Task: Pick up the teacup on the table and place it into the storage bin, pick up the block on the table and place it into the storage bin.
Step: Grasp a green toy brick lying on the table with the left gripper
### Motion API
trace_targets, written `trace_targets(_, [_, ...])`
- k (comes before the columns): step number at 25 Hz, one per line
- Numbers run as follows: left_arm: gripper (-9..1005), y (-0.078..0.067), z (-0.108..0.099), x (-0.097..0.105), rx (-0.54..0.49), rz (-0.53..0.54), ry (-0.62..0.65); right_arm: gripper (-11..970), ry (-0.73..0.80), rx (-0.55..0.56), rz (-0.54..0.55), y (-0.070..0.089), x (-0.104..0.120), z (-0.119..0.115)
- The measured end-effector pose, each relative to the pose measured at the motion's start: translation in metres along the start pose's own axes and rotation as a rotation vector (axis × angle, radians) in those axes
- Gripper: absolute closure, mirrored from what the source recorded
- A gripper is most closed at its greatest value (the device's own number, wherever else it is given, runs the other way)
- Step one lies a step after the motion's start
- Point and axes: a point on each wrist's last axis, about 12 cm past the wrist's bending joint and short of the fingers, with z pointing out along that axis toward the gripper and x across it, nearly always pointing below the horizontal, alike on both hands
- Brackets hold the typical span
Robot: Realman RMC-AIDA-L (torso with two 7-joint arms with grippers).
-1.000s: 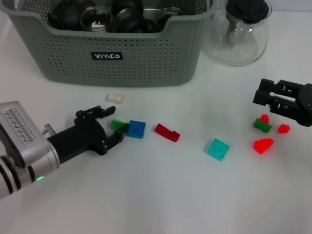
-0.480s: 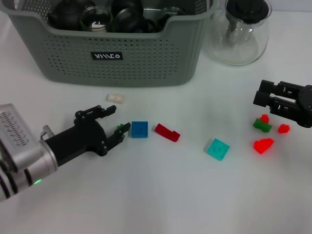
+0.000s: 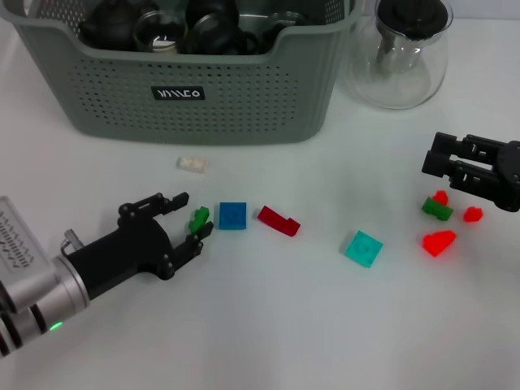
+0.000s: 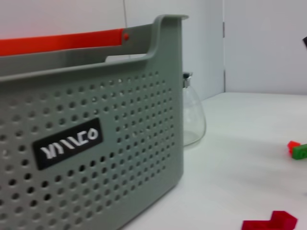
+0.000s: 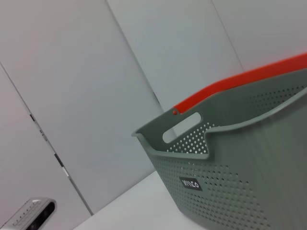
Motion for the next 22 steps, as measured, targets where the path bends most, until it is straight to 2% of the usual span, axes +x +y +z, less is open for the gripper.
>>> trace_targets(5, [466,-0.0034,0.0049,0.0031,-0.001,-0.016,0.022,410,0.0,0.0,0.002,0.0001,0.0004,-0.0001])
trace_targets(13, [466,0.0032,0.0046,0.0063,-0.04,-0.015,0.057,411,0.008,0.01,0.003,-0.0009,0.0021,-0.0005])
trace_targets(22, [465,0.0018,0.0087,0.0055,-0.031,-0.014,0.059,411,0.009,0.011,0.003,-0.0014,0.0013,0.0003])
